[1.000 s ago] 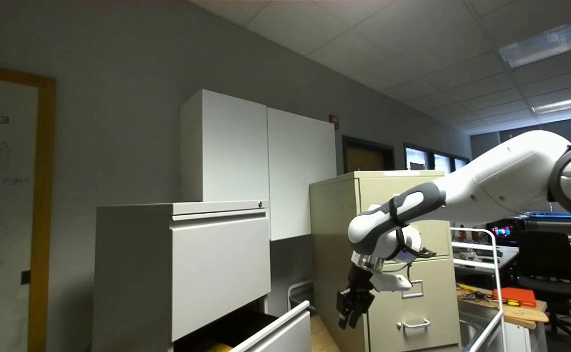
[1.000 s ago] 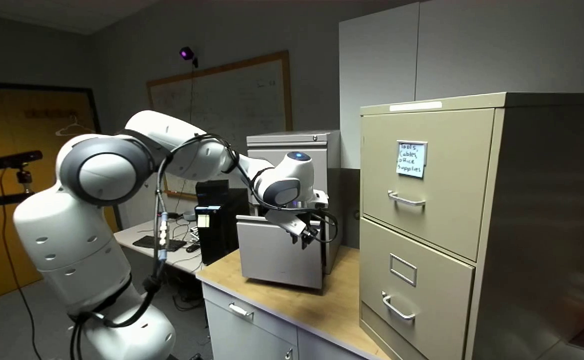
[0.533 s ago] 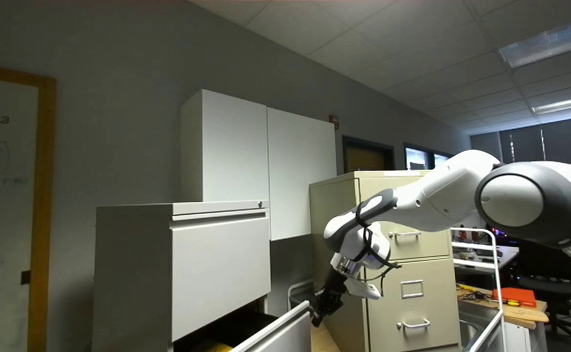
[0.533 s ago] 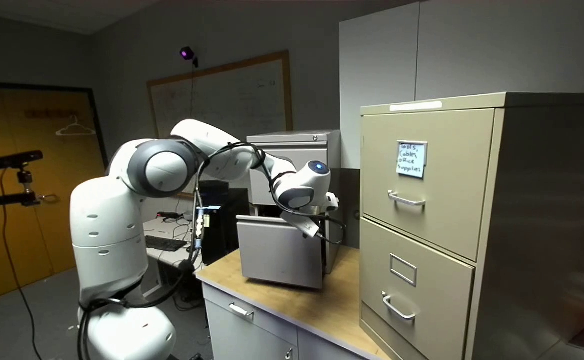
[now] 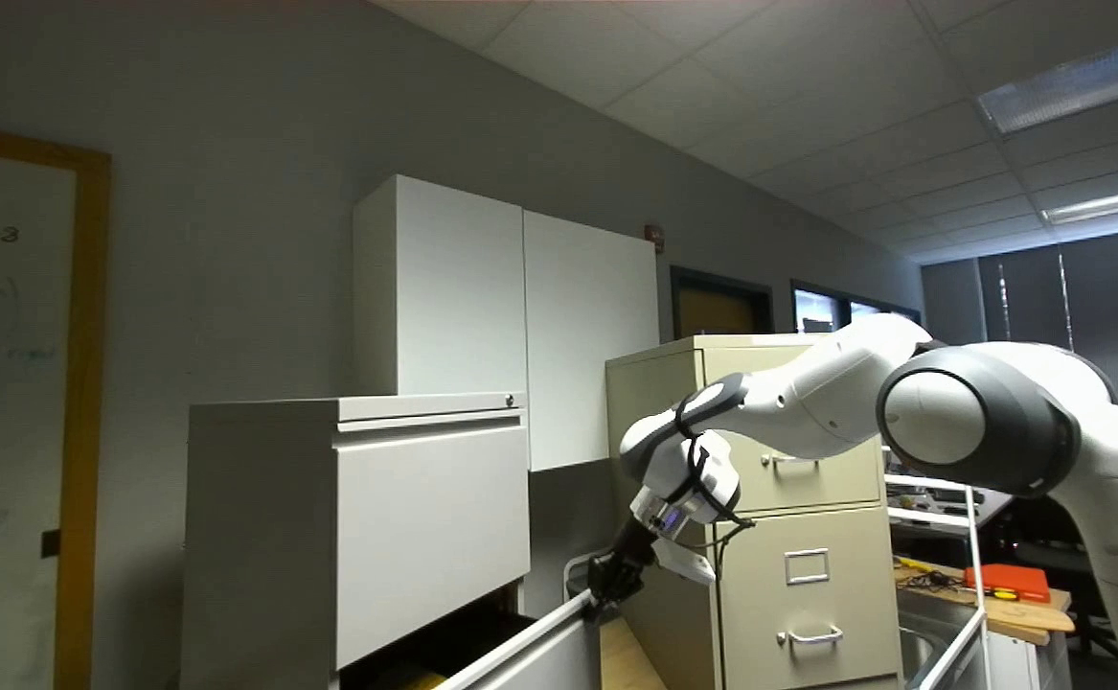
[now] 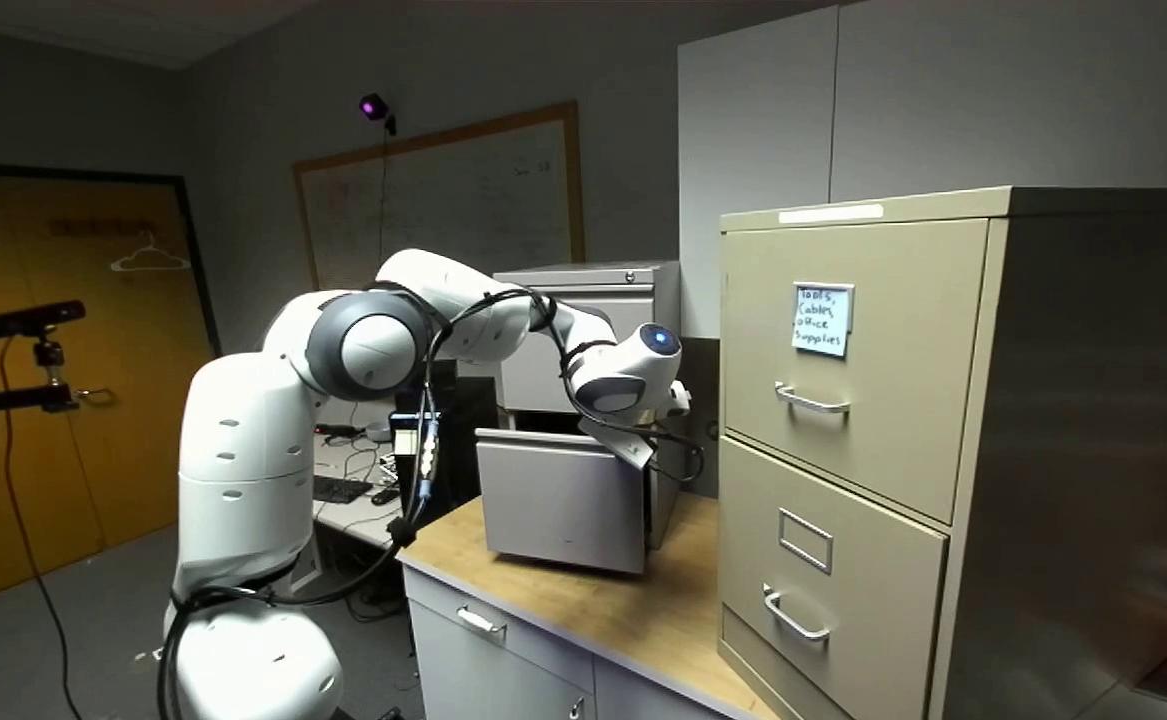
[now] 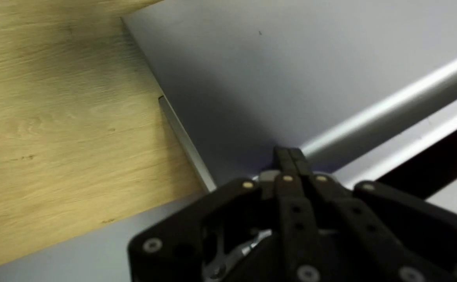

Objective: Close the bottom drawer of the cabinet to the left

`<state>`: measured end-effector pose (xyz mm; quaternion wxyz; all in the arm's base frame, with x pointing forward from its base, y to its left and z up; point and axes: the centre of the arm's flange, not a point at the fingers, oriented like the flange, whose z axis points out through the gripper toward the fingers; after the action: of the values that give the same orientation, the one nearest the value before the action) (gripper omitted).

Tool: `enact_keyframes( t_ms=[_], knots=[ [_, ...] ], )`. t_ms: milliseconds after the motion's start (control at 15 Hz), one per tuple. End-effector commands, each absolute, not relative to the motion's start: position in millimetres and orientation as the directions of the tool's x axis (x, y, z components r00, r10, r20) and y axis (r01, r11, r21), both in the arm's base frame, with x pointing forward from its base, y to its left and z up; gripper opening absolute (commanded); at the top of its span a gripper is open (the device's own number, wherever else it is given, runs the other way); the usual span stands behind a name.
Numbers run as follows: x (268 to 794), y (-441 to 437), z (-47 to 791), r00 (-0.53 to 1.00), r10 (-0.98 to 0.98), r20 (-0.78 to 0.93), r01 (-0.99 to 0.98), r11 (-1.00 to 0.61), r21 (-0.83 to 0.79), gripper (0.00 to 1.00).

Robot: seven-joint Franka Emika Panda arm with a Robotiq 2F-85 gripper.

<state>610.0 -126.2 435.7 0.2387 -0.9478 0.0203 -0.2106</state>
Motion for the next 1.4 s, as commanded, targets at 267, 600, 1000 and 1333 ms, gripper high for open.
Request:
enact_keyframes(
  t_ms=[267,600,1000,1333],
  knots=[
    [655,-126,435,0.863,-0.172,0.474,0.13,-0.832,-0.539,0.0],
    [680,-120,427,0.862,-0.179,0.475,0.145,-0.81,-0.569,0.0],
    [716,-124,417,0.866,-0.192,0.462,0.15,-0.781,-0.606,0.0],
    [744,-121,415,0.879,-0.172,0.445,0.169,-0.76,-0.628,0.0]
  ],
)
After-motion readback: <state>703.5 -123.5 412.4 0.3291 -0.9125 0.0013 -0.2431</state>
